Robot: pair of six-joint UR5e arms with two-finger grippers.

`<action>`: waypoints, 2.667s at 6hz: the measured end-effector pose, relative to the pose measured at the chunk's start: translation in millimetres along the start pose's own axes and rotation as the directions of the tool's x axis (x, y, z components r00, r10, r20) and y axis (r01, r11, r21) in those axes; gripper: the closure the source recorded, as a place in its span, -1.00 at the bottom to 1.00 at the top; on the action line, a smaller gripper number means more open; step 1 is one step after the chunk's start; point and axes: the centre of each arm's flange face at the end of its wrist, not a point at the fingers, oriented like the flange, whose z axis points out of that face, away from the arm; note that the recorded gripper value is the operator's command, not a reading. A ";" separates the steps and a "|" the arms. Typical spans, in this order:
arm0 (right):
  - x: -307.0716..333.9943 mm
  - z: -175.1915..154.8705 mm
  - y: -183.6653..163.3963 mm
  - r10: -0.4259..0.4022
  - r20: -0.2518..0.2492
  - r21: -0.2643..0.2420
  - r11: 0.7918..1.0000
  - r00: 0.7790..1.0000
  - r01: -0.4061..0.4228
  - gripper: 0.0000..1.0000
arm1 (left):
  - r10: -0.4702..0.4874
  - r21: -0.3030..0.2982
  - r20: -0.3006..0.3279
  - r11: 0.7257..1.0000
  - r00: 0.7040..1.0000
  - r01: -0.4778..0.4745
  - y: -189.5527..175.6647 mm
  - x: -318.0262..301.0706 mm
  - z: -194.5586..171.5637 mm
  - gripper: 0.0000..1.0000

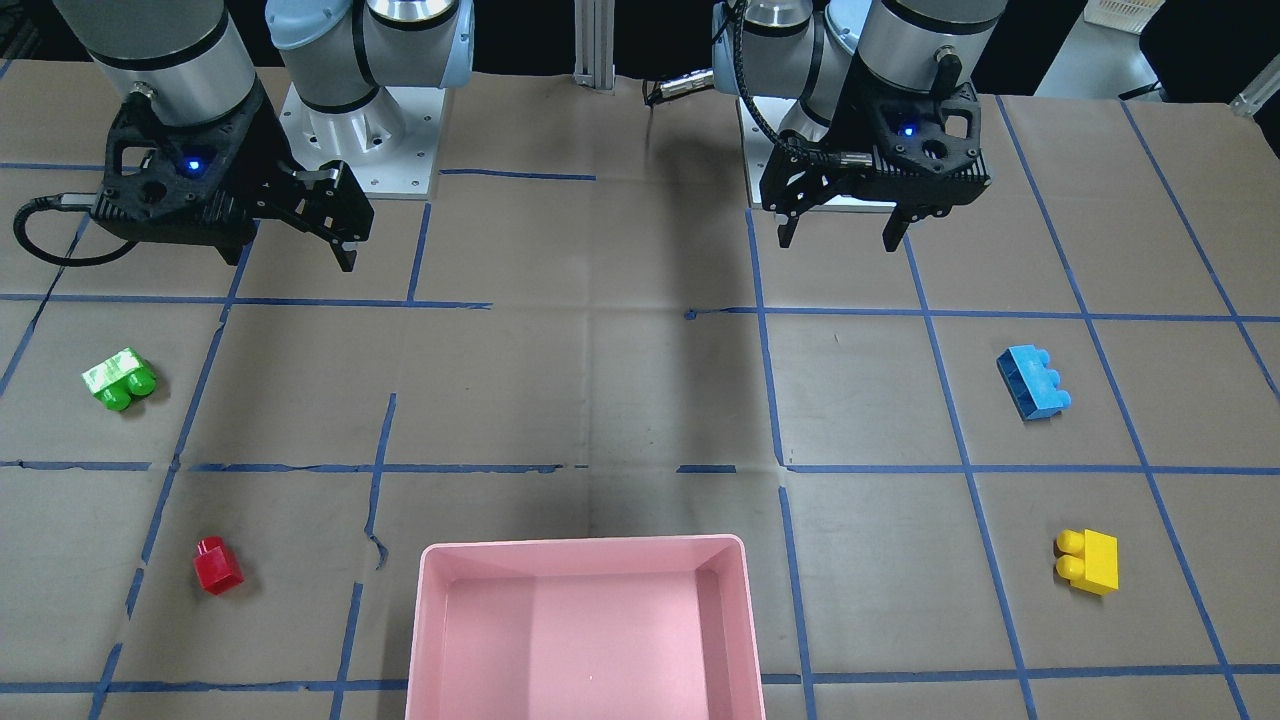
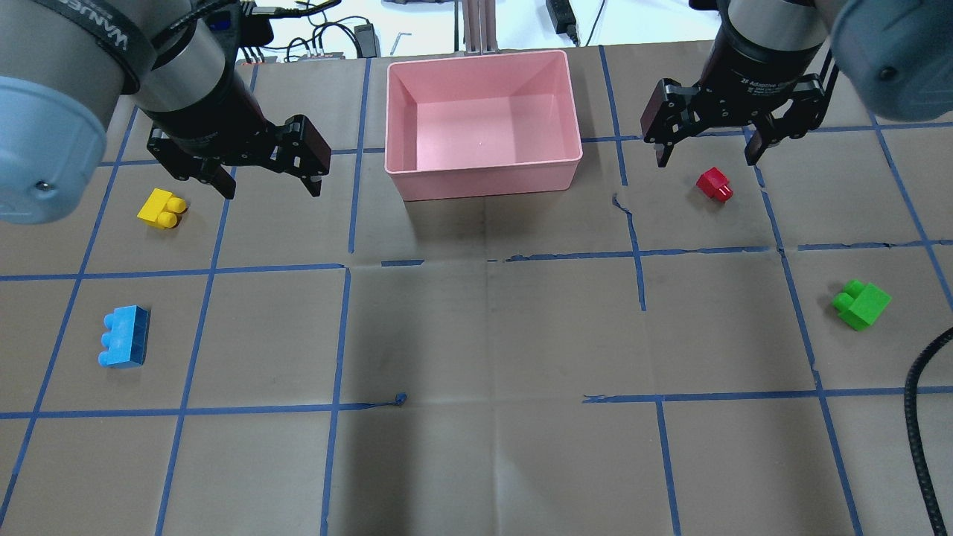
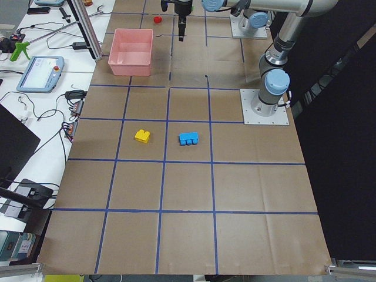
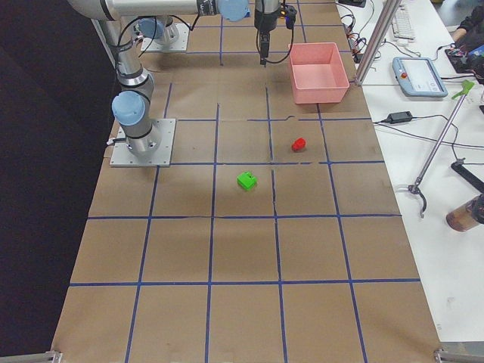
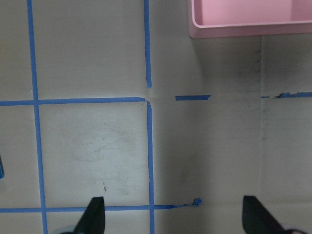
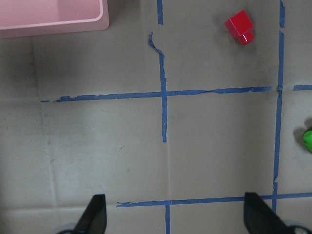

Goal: Put all blocks into box

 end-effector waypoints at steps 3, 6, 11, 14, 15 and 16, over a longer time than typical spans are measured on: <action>51.9 6.1 -15.0 -0.101 0.001 -0.015 0.995 0.995 0.101 -1.00 | 0.007 -0.008 -0.001 1.000 1.000 -0.007 5.4 3.1 3.4 -0.99; 212.3 21.0 -23.3 -0.420 0.019 -0.029 0.907 0.907 0.420 -1.00 | -0.014 -0.064 0.007 0.998 1.000 0.014 9.8 -6.8 11.0 -0.99; 329.0 152.7 20.4 -0.644 0.023 -0.001 0.765 0.765 0.644 -0.99 | -0.062 -0.139 0.030 0.988 0.998 0.065 22.7 -186.7 34.6 -0.97; 332.5 241.4 12.0 -0.616 0.038 0.010 0.787 0.787 0.616 -0.99 | -0.081 -0.108 0.032 0.991 0.996 0.084 -2.6 -333.1 108.3 -0.98; 333.1 258.3 9.2 -0.598 0.064 0.010 0.801 0.799 0.599 -0.99 | -0.097 -0.112 0.029 0.989 0.995 0.100 -9.4 -365.0 137.4 -0.98; 334.1 273.9 5.8 -0.594 0.084 0.012 0.803 0.800 0.595 -0.99 | -0.107 -0.111 0.032 0.988 0.994 0.110 -16.8 -382.1 160.7 -0.98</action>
